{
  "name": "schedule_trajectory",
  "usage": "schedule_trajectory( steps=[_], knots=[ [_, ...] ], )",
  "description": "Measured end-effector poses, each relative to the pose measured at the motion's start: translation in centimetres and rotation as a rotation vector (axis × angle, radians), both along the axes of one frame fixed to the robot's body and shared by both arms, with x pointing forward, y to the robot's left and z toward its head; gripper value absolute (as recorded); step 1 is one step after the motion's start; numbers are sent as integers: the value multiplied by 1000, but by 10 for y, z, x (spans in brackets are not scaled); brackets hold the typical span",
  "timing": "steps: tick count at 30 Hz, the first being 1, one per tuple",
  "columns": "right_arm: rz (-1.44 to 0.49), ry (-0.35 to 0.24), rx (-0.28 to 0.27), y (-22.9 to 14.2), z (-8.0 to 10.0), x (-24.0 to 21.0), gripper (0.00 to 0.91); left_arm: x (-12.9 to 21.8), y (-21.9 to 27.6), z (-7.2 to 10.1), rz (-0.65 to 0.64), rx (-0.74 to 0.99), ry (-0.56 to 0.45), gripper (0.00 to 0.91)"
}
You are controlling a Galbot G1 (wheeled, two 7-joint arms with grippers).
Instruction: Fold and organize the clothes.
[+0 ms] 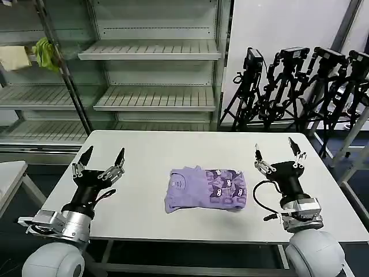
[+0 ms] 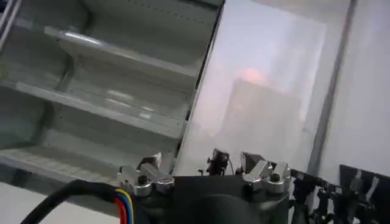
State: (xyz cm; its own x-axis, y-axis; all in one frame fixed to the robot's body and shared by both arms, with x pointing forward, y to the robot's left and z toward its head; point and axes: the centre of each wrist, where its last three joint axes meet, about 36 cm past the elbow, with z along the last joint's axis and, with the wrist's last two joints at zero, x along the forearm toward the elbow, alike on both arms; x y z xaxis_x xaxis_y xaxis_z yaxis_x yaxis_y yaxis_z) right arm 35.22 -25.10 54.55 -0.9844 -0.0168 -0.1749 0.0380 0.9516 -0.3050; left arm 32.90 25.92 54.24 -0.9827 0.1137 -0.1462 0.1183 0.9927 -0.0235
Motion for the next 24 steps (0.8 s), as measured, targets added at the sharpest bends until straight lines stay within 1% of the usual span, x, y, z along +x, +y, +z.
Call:
schedule_trajectory(
  steps=[24],
  knots=[
    [1, 1, -4, 2, -1, 0, 907, -1, -4, 1, -4, -6, -7, 907]
  ],
)
